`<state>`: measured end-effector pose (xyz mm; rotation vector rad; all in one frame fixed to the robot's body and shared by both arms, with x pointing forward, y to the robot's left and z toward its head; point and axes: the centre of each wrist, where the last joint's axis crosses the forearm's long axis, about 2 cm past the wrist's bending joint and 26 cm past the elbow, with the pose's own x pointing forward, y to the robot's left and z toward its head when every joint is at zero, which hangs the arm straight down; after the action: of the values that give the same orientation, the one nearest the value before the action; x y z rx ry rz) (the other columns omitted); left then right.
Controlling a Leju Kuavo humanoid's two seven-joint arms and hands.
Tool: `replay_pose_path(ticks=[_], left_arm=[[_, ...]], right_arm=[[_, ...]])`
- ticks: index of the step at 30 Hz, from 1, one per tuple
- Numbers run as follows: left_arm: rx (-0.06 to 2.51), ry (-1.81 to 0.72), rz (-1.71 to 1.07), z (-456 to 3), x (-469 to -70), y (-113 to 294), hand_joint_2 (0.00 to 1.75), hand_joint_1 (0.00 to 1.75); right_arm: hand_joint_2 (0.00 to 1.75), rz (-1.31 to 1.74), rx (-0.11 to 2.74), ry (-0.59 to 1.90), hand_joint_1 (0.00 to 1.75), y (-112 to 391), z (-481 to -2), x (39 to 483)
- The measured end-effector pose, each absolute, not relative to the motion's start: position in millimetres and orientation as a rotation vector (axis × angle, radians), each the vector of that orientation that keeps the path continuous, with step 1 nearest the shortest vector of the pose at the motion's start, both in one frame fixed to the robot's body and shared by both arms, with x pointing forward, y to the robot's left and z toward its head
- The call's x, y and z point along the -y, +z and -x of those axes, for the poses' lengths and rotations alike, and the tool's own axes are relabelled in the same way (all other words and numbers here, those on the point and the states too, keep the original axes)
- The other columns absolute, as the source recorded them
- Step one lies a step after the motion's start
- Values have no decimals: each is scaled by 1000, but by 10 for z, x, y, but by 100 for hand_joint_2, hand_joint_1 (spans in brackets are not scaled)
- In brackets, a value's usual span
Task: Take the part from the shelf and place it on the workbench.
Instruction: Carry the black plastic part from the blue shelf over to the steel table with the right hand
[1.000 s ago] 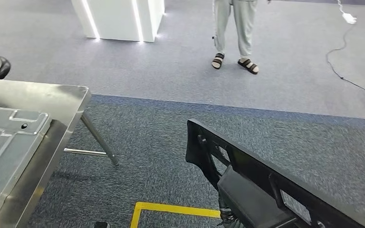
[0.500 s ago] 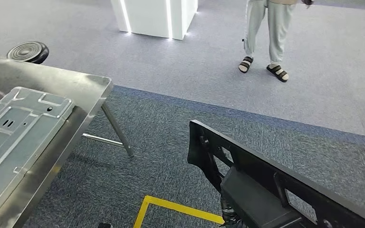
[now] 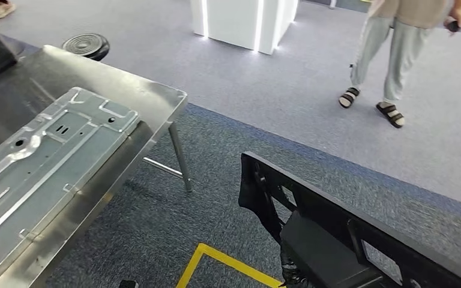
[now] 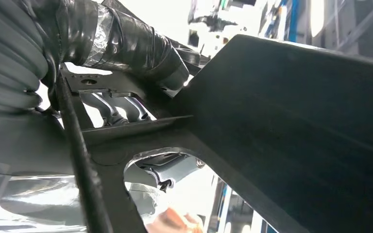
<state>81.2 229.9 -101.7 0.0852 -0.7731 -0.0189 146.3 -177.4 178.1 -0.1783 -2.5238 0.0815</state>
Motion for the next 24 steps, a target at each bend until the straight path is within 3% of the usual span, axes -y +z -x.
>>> replay_pose_path(ticks=[24], left_arm=[[761,10,-86,-733,-2313,-1033,175,0]], right_arm=[[175,172,2516,62,175,1771,-1436,1782]])
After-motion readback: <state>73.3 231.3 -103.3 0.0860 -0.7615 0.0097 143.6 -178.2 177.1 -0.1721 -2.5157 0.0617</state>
